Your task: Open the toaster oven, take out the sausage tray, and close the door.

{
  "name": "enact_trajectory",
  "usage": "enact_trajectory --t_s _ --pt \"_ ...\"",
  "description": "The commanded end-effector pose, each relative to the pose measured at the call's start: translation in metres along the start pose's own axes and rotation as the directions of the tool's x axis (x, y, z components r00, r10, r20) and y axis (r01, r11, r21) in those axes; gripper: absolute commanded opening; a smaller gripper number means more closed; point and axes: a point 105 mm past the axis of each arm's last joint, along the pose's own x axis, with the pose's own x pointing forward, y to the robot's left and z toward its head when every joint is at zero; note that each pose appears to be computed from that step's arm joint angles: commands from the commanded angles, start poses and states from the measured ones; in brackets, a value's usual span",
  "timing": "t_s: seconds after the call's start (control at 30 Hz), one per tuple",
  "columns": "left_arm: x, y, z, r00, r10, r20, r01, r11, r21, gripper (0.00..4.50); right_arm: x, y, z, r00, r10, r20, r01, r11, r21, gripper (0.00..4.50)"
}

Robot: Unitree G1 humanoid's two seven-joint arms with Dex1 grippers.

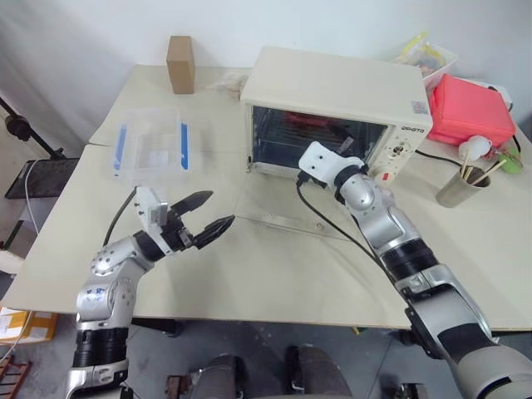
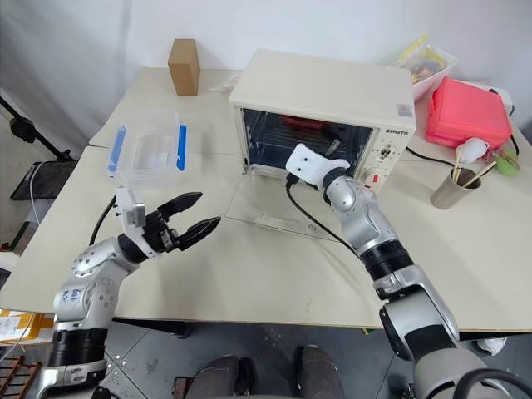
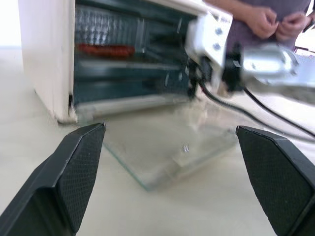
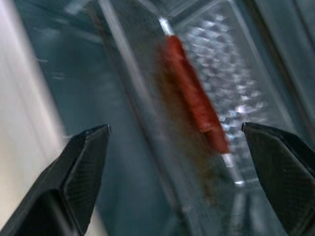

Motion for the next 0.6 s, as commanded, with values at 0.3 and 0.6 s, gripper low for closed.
enact_trajectory --t_s 0.3,0.6 --pt "0.005 -0.006 0.011 0.999 -0.023 0.031 0.022 0.999 0.029 4.50 0.011 -0.006 0.005 0.999 -0.020 -0.026 0.020 1.000 0.012 2.31" --pt "0.027 -0.003 0.019 0.993 -0.097 0.066 0.095 0.995 0.027 4.50 0.011 -0.012 0.005 0.999 -0.037 -0.031 0.036 0.999 -0.013 0.13"
